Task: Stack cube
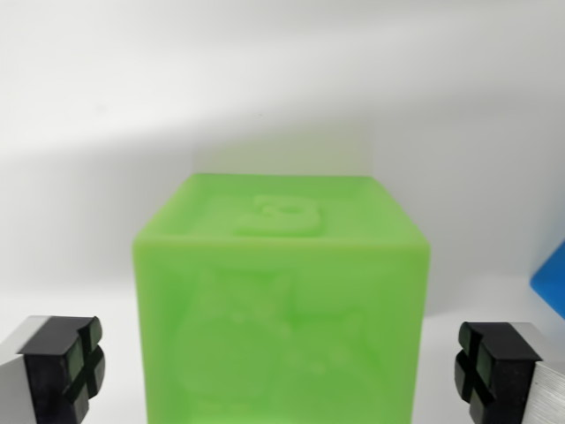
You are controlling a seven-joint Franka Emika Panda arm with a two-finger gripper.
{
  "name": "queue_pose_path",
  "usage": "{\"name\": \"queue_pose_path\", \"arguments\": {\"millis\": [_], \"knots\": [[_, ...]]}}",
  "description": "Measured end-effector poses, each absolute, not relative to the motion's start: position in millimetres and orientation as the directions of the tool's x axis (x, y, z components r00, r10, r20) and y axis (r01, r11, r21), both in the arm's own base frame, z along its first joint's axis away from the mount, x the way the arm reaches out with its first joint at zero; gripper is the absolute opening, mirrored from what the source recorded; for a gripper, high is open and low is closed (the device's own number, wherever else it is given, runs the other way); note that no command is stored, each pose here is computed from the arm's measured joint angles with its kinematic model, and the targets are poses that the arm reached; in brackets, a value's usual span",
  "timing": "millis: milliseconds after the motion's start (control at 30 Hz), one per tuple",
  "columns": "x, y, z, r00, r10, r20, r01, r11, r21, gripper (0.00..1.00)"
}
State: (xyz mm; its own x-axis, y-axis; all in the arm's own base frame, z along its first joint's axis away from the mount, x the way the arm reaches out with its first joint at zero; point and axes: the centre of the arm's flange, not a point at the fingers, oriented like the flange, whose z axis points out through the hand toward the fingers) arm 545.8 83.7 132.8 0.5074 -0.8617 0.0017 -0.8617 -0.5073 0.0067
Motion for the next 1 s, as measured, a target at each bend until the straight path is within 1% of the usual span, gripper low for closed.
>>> {"name": "queue_pose_path", "arguments": {"millis": [333,367,1000], "knots": [[545.7,84.0,115.7,0.508,-0.862,0.0020,-0.862,-0.508,0.0063,1.00],[545.8,84.0,115.1,0.508,-0.862,0.0020,-0.862,-0.508,0.0062,0.00],[546.2,84.1,114.9,0.508,-0.862,0.0023,-0.862,-0.508,0.0051,0.00]]}}
